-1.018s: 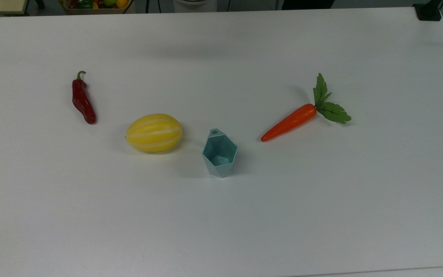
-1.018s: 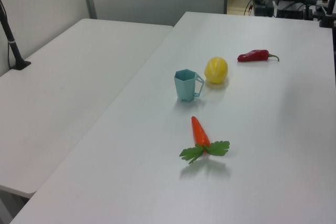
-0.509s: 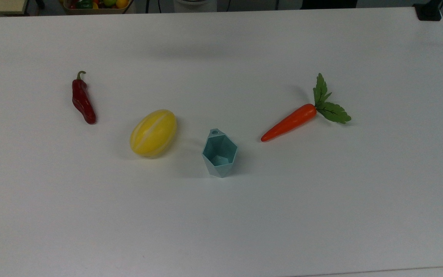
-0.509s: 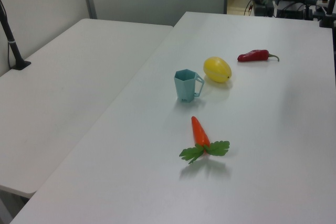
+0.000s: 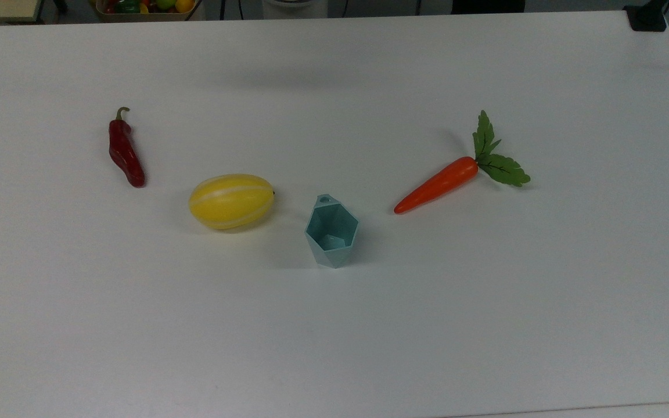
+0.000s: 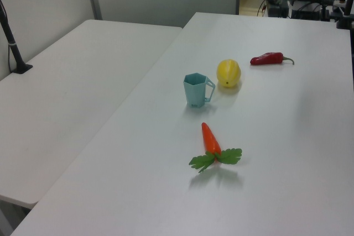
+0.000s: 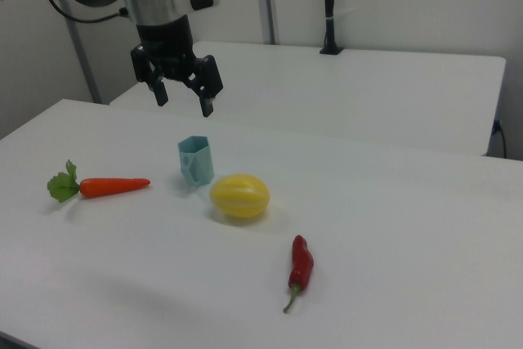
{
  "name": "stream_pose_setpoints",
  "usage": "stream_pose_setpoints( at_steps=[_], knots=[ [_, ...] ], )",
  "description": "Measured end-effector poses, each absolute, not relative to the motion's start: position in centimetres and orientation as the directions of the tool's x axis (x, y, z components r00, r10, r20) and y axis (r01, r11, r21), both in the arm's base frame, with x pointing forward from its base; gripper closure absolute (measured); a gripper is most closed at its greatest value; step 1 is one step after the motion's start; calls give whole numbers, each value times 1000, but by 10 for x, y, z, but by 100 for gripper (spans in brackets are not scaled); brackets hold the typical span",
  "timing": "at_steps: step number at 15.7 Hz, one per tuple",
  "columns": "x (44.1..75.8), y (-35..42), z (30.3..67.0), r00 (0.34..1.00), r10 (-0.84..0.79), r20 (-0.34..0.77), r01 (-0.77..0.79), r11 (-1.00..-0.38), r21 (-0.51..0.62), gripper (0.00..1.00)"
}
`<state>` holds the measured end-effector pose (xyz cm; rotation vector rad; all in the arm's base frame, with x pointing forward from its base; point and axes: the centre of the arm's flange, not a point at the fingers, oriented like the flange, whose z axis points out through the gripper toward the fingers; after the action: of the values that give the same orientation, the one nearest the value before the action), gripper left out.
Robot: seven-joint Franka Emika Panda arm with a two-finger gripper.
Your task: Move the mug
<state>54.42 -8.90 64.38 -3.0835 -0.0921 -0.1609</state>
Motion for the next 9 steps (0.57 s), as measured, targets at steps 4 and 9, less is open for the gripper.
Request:
stream_pose_setpoints(
  at_steps=[4, 9],
  knots=[
    [549, -75, 630, 992, 83, 92, 88, -995, -52, 0],
    [566, -48, 595, 985, 124, 119, 130, -991, -42, 0]
  ],
)
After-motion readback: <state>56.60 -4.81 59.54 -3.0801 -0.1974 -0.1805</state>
